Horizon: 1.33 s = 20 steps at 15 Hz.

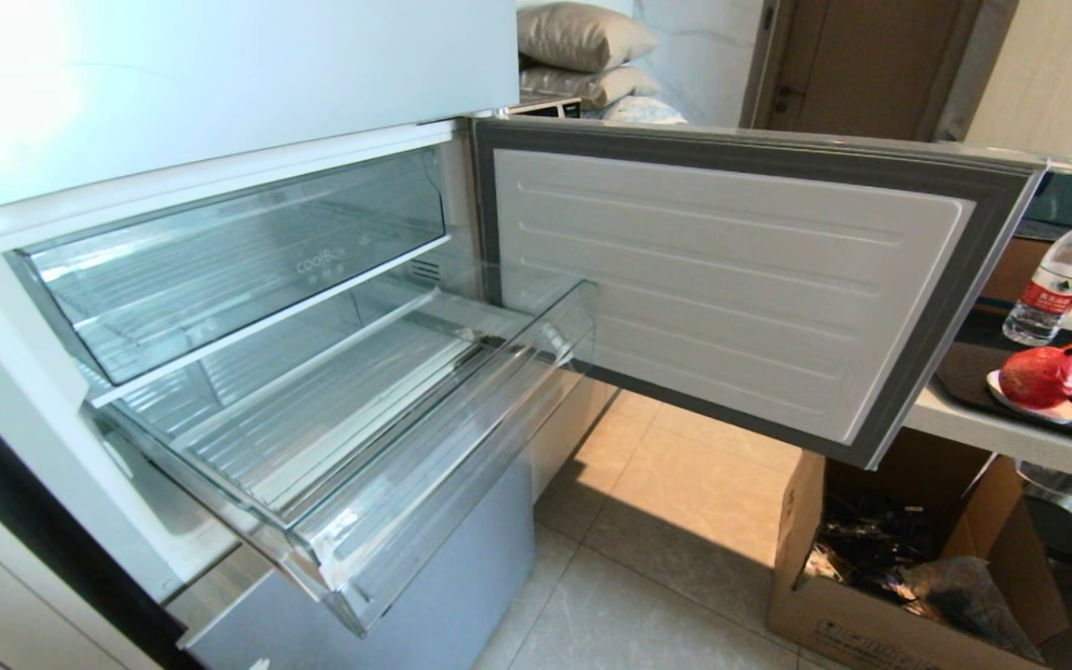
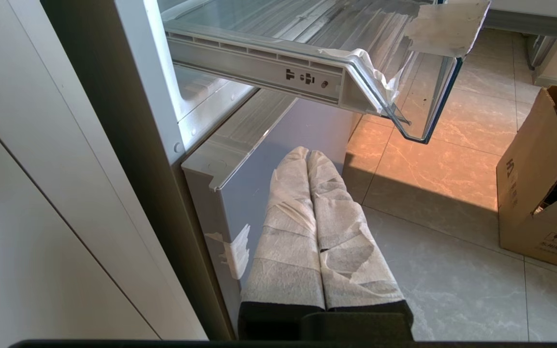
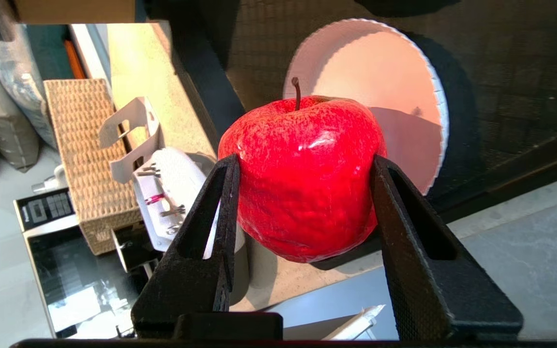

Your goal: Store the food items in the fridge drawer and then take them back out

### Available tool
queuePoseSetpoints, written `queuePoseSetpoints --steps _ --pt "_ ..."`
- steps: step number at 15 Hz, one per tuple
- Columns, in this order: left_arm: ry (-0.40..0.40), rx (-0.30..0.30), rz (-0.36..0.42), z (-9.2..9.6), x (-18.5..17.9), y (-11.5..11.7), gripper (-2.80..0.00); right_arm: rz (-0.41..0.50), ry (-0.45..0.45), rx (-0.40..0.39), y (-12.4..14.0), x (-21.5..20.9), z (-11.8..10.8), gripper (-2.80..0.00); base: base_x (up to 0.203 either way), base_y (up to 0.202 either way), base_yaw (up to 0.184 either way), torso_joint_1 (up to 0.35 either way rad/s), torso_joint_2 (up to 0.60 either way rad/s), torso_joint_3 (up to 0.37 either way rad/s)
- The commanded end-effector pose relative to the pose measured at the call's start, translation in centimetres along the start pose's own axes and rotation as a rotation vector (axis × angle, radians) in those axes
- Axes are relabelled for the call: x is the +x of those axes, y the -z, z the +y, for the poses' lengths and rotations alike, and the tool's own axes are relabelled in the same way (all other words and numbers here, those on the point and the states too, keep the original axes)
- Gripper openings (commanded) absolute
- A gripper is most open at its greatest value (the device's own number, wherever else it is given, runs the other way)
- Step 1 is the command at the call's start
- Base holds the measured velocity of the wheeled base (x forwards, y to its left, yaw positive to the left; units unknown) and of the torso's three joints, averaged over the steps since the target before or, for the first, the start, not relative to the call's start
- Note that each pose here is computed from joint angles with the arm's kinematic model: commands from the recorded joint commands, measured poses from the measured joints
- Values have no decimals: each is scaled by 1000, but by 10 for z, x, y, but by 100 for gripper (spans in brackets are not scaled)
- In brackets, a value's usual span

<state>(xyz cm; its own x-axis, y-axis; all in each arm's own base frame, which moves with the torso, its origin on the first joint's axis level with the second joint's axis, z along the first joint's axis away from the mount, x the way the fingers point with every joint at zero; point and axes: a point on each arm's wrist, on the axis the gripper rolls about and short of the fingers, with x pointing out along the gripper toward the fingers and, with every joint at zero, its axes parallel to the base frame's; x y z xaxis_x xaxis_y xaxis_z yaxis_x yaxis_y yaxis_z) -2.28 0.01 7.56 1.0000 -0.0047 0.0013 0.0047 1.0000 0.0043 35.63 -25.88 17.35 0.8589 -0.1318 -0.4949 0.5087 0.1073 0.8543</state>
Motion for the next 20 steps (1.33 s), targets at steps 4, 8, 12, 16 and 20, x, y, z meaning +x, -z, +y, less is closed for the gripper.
queuePoseSetpoints --steps 4,8,12,16,20 --pt "0 0 0 0 0 0 -280 -20 -24 -75 0 -9 10 -280 0 0 0 0 0 0" --pt "0 0 0 0 0 0 -280 -44 16 -282 1 -7 3 -280 0 0 0 0 0 0" --pt "0 0 0 0 0 0 -280 -190 40 -590 -4 -1 2 -280 0 0 0 0 0 0" --pt "0 0 0 0 0 0 -280 -213 28 -758 1 5 4 -280 0 0 0 0 0 0" --pt "0 0 0 0 0 0 -280 -190 -2 -842 18 17 11 -280 0 0 0 0 0 0"
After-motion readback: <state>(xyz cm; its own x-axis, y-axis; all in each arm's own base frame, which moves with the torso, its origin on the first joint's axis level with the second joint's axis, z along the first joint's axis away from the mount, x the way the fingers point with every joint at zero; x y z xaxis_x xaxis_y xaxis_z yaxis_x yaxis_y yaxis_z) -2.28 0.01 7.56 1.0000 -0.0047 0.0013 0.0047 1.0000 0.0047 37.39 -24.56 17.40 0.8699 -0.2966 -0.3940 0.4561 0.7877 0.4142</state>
